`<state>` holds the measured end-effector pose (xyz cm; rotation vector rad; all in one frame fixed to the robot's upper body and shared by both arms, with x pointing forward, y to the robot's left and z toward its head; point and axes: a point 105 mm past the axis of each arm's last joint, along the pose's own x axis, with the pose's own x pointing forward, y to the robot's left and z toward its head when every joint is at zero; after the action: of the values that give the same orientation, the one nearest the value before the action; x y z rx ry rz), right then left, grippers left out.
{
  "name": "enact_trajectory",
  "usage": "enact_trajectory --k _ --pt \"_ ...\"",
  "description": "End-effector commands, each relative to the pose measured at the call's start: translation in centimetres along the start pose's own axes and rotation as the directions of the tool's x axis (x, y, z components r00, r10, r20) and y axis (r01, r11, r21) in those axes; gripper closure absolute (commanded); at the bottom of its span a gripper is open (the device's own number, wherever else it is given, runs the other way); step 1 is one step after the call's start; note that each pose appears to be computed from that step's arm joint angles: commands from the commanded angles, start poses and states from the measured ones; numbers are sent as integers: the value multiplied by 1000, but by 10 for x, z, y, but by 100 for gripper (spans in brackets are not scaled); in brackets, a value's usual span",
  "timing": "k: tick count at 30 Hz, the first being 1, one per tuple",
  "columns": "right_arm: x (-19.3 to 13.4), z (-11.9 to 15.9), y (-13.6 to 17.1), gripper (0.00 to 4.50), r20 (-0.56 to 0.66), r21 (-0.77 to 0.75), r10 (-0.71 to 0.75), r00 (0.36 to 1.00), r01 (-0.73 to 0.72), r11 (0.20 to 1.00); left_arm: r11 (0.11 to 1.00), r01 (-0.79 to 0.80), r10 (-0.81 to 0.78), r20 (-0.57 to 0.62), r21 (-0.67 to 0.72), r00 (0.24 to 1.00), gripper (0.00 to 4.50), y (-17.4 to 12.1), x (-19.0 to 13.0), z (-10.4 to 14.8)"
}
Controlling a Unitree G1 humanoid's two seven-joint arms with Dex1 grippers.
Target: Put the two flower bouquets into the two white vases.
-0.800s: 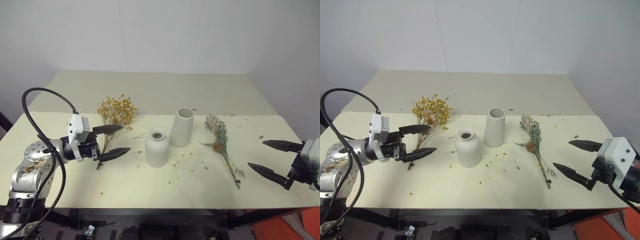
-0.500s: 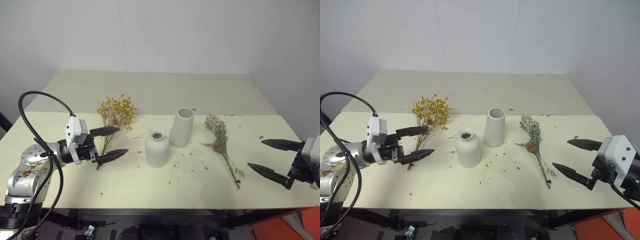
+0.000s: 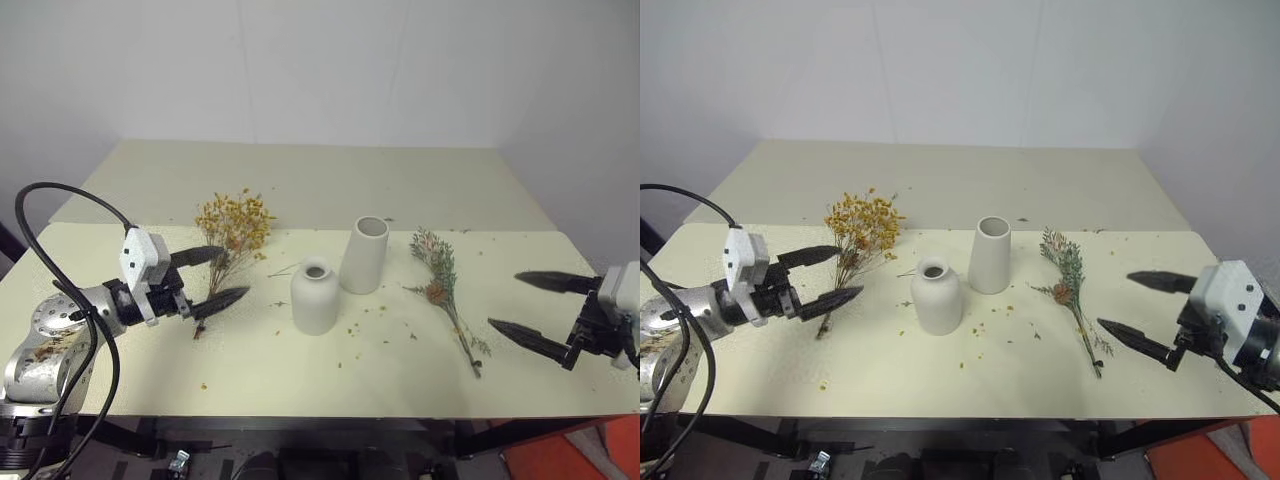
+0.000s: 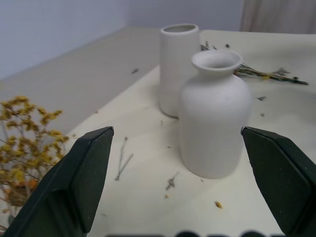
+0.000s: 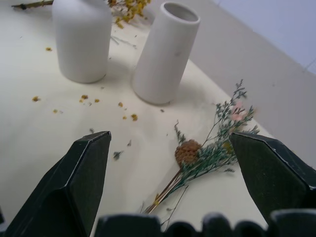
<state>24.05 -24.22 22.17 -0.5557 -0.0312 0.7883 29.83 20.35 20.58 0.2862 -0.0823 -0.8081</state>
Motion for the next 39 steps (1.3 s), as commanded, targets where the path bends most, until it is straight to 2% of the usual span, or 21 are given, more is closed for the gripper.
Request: enact_trajectory --k 1,5,6,8,9,11,16,19,29,33,39 --pt "14 39 -10 1 31 -124 -30 999 34 992 934 -300 306 0 195 952 0 28 2 29" --pt "29 67 -9 1 77 -164 6 997 7 986 890 -419 436 -63 183 898 0 42 6 37" --pt "35 73 -6 1 82 -182 27 996 -11 983 888 -432 451 -116 159 885 0 45 8 33" --pt "46 83 3 1 93 -208 76 993 -55 977 907 -409 419 -302 98 856 0 47 12 16" --pt "52 85 8 1 81 -206 114 990 -95 974 906 -419 405 -398 57 823 0 49 13 8" --pt "63 85 12 1 32 -241 139 990 -128 962 892 -453 397 -486 3 778 0 49 14 3" --pt "78 79 16 1 -20 -248 184 983 -183 951 897 -433 308 -584 -84 751 0 35 19 2" --pt "83 78 18 1 -44 -242 221 974 -225 944 846 -520 319 -670 -117 670 0 43 17 -13" --pt "84 73 20 1 -93 -222 240 966 -255 941 788 -612 337 -779 -74 529 0 55 23 -43" --pt "82 71 20 1 -105 -212 223 969 -241 947 787 -613 331 -790 -71 517 0 56 28 -51" --pt "78 70 22 1 -111 -201 205 973 -224 954 796 -597 305 -783 -104 543 0 61 45 -58"
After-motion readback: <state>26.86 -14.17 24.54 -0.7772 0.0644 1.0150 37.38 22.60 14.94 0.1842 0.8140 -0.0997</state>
